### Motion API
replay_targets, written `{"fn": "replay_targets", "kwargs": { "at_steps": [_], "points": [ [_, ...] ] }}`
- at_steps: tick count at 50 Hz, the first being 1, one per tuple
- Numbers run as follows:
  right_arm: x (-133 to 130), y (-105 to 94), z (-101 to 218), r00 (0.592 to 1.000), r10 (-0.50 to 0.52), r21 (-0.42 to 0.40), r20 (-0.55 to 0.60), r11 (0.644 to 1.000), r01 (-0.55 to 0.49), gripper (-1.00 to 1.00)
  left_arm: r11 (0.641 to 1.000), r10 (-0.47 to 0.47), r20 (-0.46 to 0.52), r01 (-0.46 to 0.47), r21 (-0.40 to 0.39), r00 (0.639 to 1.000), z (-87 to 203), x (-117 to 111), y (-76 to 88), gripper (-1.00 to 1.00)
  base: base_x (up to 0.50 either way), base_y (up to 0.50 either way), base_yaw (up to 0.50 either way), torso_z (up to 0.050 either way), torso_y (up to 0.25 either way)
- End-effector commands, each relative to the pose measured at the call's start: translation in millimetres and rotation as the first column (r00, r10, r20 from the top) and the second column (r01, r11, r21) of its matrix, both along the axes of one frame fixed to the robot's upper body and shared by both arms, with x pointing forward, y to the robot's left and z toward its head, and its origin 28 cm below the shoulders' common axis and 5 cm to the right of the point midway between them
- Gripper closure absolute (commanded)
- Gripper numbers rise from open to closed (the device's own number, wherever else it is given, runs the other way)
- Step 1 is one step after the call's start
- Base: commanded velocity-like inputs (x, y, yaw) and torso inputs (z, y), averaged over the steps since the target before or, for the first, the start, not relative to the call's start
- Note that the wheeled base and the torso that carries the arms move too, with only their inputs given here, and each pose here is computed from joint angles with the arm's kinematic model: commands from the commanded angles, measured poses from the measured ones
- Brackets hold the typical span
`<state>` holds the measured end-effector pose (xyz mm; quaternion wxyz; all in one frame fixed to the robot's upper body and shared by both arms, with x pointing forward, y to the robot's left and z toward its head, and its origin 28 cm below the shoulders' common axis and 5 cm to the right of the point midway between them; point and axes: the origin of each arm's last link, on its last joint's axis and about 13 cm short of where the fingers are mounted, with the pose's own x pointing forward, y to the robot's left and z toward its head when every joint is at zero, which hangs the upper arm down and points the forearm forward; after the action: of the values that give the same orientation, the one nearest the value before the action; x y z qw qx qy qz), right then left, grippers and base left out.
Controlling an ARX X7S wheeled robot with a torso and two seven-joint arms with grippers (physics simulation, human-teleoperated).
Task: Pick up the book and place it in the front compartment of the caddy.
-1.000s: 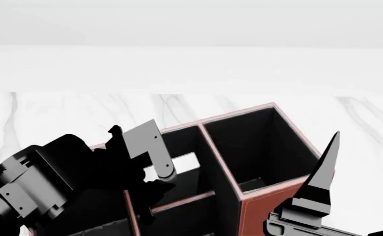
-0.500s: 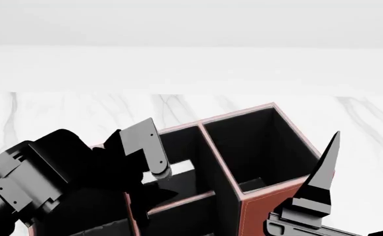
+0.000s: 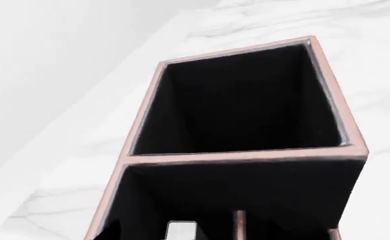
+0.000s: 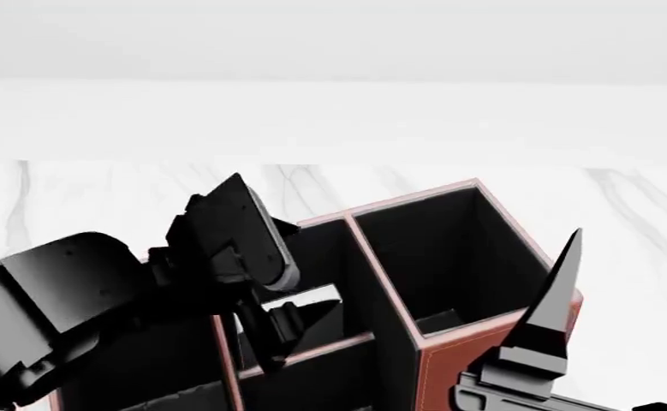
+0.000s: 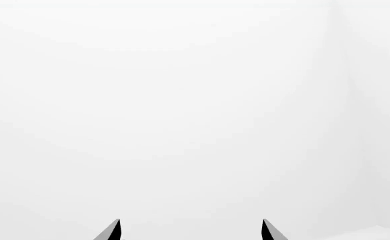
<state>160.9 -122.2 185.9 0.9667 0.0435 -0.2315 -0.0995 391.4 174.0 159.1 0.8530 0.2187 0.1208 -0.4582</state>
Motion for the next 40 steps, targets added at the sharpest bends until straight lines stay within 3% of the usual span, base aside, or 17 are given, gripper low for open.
{"fn": "replay_targets", "kwargs": {
  "at_steps": [1,11,17,25,36,40],
  "points": [
    [2.0,2.7,-1.8,0.999,0.032,-0.049,0.031,0.998,-0.031,-1.0,0.971,0.041,0.214,0.011,-0.239,0.976,32.1,-32.7,-5.2,-1.0,0.0,0.0,0.0,0.0,0.0],
    [-1.3,3.9,2.3,0.998,0.038,-0.051,0.04,0.998,-0.035,-1.0,0.936,0.073,0.328,0.05,-0.349,0.942,41.1,-71.7,-6.6,-1.0,0.0,0.0,0.0,0.0,0.0],
    [-2.0,4.3,3.5,0.998,0.039,-0.051,0.046,0.998,-0.036,-1.0,0.913,0.126,0.346,0.028,-0.408,0.93,38.0,-79.1,-4.8,-1.0,0.0,0.0,0.0,0.0,0.0],
    [-2.3,4.7,4.2,0.998,0.041,-0.051,0.05,0.998,-0.038,-1.0,0.829,0.23,0.326,-0.009,-0.56,0.917,31.5,-90.2,2.6,-1.0,0.0,0.0,0.0,0.0,0.0],
    [-2.7,6.5,4.9,0.998,0.046,-0.055,0.051,0.998,-0.043,-1.0,0.763,0.32,0.325,-0.038,-0.645,0.89,22.8,-108.3,9.6,-1.0,0.0,0.0,0.0,0.0,0.0],
    [-2.5,6.7,4.7,0.998,0.047,-0.056,0.051,0.997,-0.044,-1.0,0.764,0.336,0.345,-0.039,-0.644,0.877,18.8,-116.4,11.7,-1.0,0.0,0.0,0.0,0.0,0.0]
  ]
}}
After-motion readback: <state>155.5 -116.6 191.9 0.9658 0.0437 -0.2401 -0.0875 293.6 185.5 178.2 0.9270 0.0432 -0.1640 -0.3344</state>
